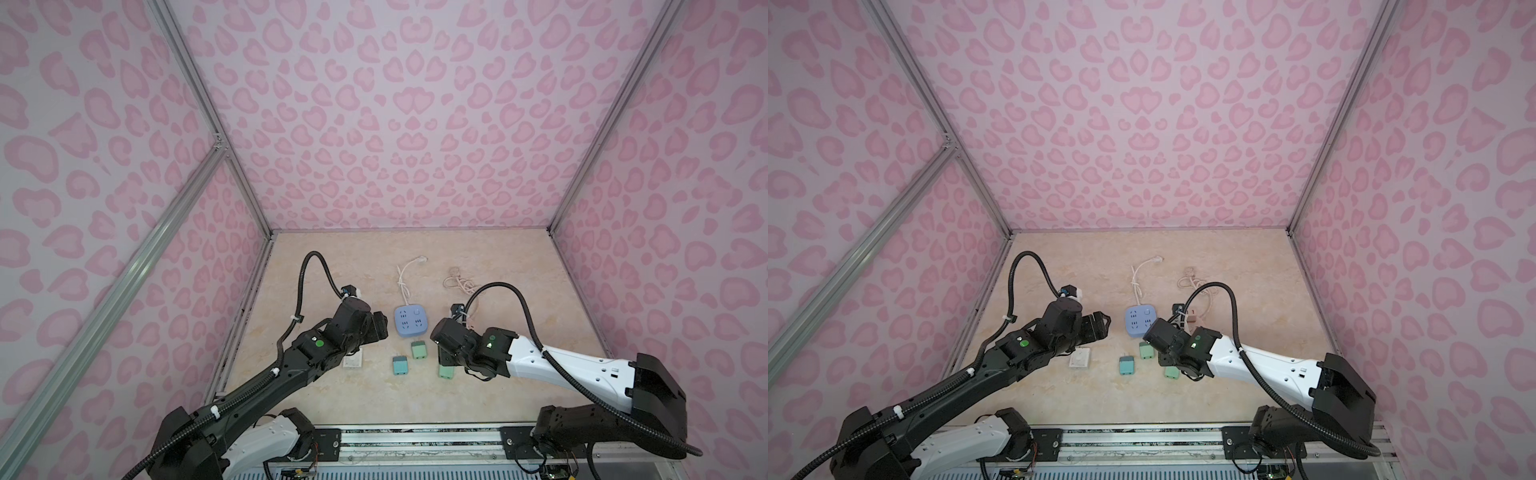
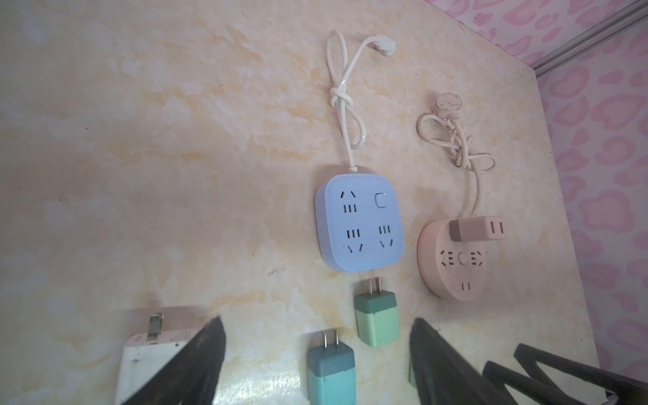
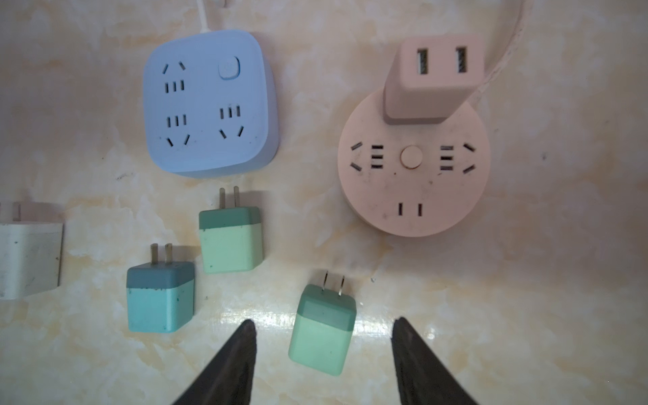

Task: Insert the plug
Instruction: 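Move the right gripper to the mint green adapter and grasp it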

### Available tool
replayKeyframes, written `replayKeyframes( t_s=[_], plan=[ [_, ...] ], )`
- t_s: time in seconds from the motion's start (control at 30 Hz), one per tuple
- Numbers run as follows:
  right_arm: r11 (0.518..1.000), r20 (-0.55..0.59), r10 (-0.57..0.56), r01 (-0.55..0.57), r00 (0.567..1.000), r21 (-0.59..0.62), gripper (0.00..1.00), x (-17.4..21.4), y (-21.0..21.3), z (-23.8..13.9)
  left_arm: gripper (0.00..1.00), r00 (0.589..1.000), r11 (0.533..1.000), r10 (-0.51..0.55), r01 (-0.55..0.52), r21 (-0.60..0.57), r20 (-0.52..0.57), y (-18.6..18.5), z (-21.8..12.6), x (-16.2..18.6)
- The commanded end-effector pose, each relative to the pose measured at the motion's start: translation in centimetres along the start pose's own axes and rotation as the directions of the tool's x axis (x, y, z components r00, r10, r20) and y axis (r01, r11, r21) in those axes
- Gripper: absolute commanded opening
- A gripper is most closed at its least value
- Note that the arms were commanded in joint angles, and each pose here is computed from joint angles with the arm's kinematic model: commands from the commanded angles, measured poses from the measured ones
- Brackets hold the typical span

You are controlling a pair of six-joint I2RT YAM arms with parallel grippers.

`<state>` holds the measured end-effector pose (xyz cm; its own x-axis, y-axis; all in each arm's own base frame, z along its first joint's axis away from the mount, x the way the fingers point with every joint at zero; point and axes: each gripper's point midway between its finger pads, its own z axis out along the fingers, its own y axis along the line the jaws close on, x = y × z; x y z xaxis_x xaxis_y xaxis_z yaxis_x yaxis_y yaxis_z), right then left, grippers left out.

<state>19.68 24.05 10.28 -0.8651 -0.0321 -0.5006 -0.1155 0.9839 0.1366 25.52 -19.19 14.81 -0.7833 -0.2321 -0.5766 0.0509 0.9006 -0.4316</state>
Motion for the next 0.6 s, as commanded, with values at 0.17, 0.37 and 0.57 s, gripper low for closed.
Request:
replayKeyframes(
  t_s=[0.17, 0.37, 0.57],
  plan=[
    [0.999, -0.016, 0.006, -0.005, 1.000, 0.048, 0.62, 0.1, 0.6, 1.0, 0.84, 1.000, 0.999, 0.009, -0.009, 0.052, 0.001, -1.2, 0.1, -0.3],
    [0.999, -0.043, 0.017, -0.015, 0.999, 0.051, 0.63, 0.9, 0.7, 1.7, 0.84, 1.000, 0.998, 0.011, -0.010, 0.065, -0.012, -1.4, 0.1, -0.1],
    [0.993, -0.080, 0.030, -0.021, 0.996, 0.118, 0.61, 2.0, -0.5, 2.4, 0.84, 1.000, 0.997, 0.001, 0.001, 0.079, -0.023, -1.8, 0.4, 0.1]
  ],
)
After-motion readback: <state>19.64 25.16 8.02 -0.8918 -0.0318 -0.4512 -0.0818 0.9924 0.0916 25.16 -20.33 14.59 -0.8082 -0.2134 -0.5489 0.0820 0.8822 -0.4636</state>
